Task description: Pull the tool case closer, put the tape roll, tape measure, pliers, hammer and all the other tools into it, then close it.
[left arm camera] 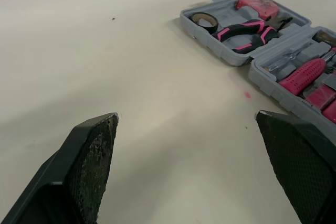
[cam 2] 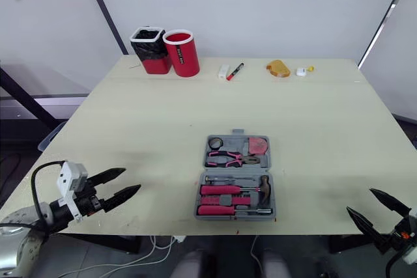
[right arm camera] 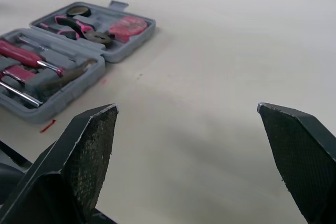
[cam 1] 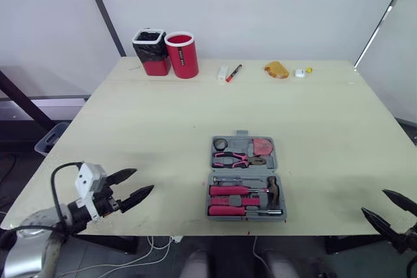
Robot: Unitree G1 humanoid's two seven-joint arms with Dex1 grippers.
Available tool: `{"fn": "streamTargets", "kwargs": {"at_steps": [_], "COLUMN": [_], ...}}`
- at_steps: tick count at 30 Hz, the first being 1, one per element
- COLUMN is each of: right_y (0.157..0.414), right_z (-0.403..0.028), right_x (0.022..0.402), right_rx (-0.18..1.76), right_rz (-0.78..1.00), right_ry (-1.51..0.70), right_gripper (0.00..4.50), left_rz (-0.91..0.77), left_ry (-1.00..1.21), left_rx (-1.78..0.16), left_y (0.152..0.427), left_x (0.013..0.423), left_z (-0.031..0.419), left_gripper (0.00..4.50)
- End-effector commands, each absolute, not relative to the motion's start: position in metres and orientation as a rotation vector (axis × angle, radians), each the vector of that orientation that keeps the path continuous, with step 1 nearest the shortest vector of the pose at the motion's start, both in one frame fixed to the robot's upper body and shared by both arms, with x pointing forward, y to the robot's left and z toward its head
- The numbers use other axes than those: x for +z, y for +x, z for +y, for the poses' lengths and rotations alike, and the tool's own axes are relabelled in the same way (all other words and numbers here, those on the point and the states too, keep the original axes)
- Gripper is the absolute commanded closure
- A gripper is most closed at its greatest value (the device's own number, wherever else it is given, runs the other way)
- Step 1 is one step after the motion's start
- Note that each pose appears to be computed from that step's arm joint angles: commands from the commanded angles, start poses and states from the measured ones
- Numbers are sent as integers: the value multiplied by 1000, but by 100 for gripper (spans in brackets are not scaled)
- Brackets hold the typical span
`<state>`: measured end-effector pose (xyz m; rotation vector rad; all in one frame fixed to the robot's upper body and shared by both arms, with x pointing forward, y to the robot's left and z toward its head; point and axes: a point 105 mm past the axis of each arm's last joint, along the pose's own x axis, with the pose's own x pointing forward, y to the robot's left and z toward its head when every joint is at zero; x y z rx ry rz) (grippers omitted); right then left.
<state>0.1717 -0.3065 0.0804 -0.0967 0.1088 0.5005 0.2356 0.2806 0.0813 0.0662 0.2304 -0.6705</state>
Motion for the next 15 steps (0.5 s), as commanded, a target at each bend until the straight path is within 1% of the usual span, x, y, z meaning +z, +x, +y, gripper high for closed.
{"fn": "streamTargets", "kwargs": {"at_steps": [1,5,9,11,14,15], "right_y": [176,192,214,232,247,253], "right_z": [-304,-290,-283,-275,-264,-257], "right_x": [87,90,91,96,99,100], "right_rx": [523,599,629,643,683,709], "right_rz": [115,128,136,112,102,107], "right_ry": [-135,-148,-197,-227,-229,-227], "right_gripper": [0,0,0,0,0,25], "left_rz": [186,182,198,199,195,197], "left_ry": [122,130,165,188,186,176], "left_rx": [-697,-754,-828,-863,-893,-911], "left_y": [240,254,265,274,283,287], "left_x": [92,94,92,90,88,87], "left_z": [274,262,250,244,238,233], "left_gripper": [5,5,5,5,5,59]}}
